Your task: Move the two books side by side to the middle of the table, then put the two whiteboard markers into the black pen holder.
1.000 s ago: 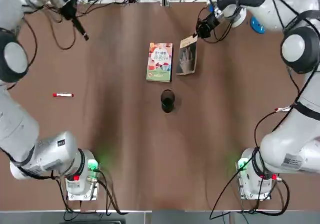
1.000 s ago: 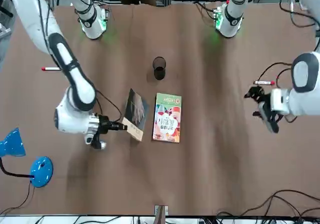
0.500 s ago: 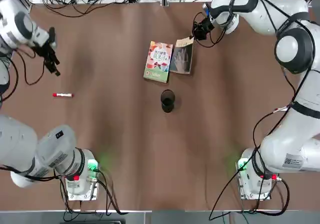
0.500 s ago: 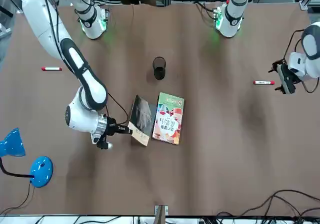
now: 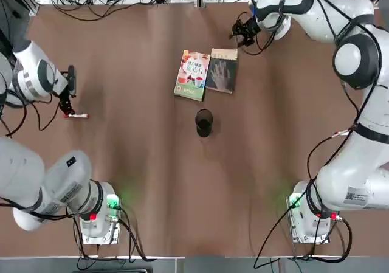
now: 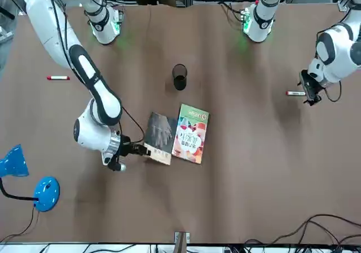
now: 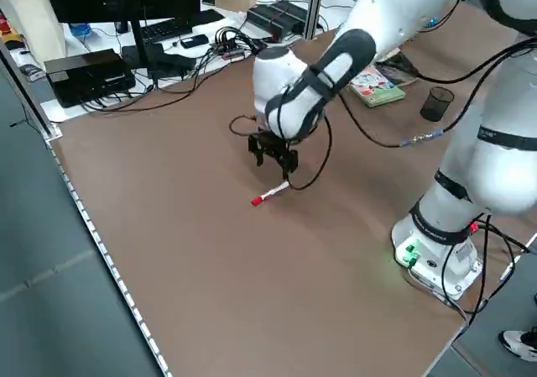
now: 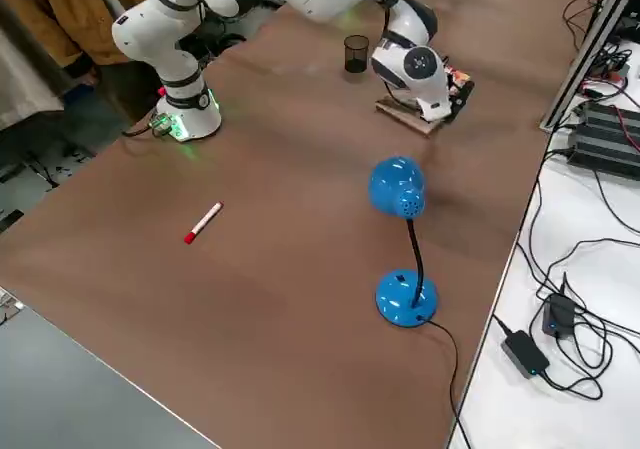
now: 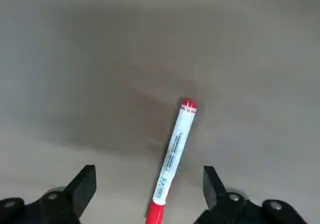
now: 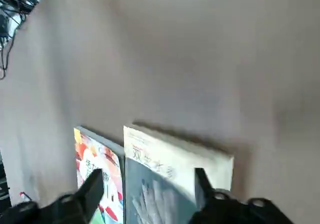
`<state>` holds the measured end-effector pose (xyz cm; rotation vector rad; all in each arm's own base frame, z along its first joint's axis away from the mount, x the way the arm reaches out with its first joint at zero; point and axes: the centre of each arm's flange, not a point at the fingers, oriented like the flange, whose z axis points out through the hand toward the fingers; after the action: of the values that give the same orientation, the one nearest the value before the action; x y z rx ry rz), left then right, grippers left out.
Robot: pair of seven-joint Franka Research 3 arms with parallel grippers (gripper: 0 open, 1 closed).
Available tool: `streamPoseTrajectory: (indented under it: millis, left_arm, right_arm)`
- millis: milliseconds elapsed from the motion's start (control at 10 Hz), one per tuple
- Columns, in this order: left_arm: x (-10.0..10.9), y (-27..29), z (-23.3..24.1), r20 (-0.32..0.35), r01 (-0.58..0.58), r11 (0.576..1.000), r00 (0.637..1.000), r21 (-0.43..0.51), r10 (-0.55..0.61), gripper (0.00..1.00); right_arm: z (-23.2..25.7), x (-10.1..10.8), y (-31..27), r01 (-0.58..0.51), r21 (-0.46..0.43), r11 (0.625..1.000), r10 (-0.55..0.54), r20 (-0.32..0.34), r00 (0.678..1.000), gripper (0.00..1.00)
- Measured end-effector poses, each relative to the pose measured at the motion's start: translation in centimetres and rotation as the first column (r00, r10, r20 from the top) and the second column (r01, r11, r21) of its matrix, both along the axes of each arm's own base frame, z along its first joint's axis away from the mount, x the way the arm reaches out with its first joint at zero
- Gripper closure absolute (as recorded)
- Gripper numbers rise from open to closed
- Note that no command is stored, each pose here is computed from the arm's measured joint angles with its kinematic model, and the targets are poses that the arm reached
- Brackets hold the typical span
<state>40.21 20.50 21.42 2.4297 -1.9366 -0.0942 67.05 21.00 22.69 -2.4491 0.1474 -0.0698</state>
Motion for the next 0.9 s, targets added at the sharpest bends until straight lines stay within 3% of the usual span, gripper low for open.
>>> streamPoseTrajectory:
  millis: [100, 300, 400, 600, 700, 900]
  left_arm:
    - [-0.8, 1.7, -0.8, 0.005, 0.02, 1.0, 1.0, 0.022, -0.02, 0.07]
    - [-2.5, 4.1, -2.9, 0.014, 0.039, 0.999, 0.999, 0.026, -0.039, 0.08]
    - [-2.7, 4.2, -3.8, 0.014, 0.047, 0.999, 0.999, 0.014, -0.047, 0.12]
    - [-2.5, 3.8, -4.5, 0.024, 0.059, 0.998, 0.998, 0.007, -0.06, 0.21]
    - [-2.1, 3.9, -4.2, 0.038, 0.064, 0.998, 0.997, 0.015, -0.065, 0.39]
    - [-1.8, 3.8, -3.9, 0.045, 0.067, 0.998, 0.997, 0.019, -0.068, 0.56]
  right_arm:
    - [1.0, 1.1, -2.4, -0.03, -0.024, 0.999, 0.031, 0.045, 0.998, 0.01]
    - [4.8, 2.4, -8.5, -0.121, -0.115, 0.986, 0.129, 0.069, 0.989, 0.01]
    - [7.8, 2.2, -11.1, -0.171, -0.158, 0.972, 0.181, 0.049, 0.982, 0.01]
    - [15.5, 0.3, -14.5, -0.258, -0.237, 0.937, 0.265, -0.003, 0.964, 0.01]
    - [19.9, -1.3, -16.1, -0.292, -0.28, 0.914, 0.294, -0.037, 0.955, 0.01]
    - [28.2, -6.1, -18.9, -0.361, -0.361, 0.86, 0.342, -0.117, 0.932, 0.01]
